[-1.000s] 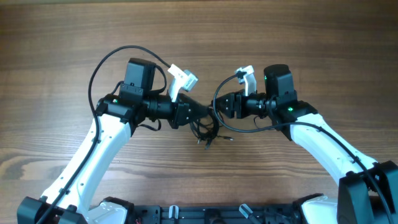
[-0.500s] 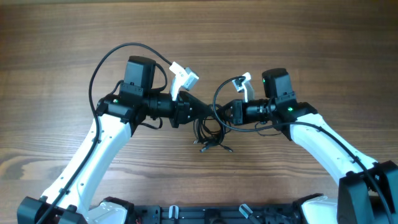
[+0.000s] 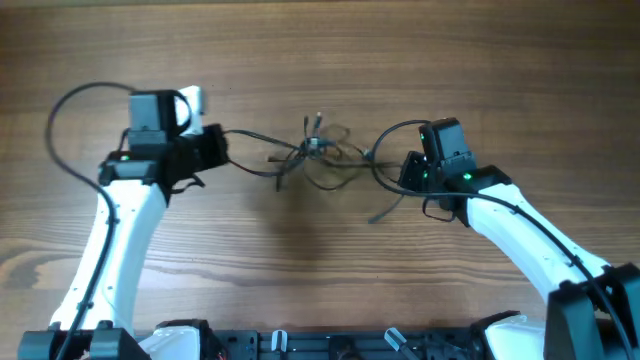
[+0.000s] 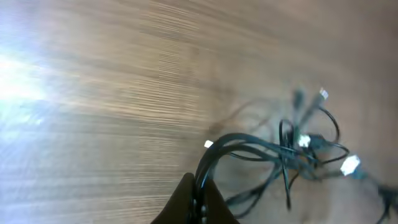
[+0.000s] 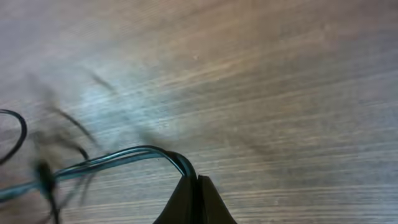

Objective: Untangle cables
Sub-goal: 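Pull the grippers apart to spread the cable tangle, then drag one cable to the right with the right gripper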

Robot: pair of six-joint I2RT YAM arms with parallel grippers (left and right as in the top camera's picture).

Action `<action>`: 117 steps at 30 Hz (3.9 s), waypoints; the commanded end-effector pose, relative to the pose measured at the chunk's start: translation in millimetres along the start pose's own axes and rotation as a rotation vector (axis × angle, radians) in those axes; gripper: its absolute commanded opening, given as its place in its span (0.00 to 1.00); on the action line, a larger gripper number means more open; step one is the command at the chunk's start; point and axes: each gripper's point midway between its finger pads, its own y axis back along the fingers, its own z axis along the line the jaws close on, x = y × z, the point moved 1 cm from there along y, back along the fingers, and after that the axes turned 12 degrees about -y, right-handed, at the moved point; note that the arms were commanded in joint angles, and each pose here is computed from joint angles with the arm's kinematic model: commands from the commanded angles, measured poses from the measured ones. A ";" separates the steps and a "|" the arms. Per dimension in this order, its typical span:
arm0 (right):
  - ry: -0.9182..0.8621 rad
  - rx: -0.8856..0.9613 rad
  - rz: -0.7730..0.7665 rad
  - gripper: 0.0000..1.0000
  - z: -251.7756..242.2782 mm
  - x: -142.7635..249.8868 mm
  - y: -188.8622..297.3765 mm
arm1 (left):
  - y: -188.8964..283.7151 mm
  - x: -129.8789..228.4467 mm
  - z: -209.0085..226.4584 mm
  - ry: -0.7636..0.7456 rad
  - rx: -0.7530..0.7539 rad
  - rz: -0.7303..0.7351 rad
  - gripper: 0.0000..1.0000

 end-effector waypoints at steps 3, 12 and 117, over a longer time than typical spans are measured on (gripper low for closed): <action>0.043 -0.020 -0.234 0.04 5.3 -40.6 49.7 | 8.0 -4.8 33.8 0.328 -0.080 -0.029 0.04; -0.039 -0.097 -0.569 0.04 -29.0 -120.5 142.9 | 55.7 -26.8 97.9 0.405 -0.315 -0.226 0.04; 0.113 -0.273 -0.005 0.88 -37.8 -154.8 141.5 | 0.3 2.6 -165.7 -0.229 0.412 -0.061 0.64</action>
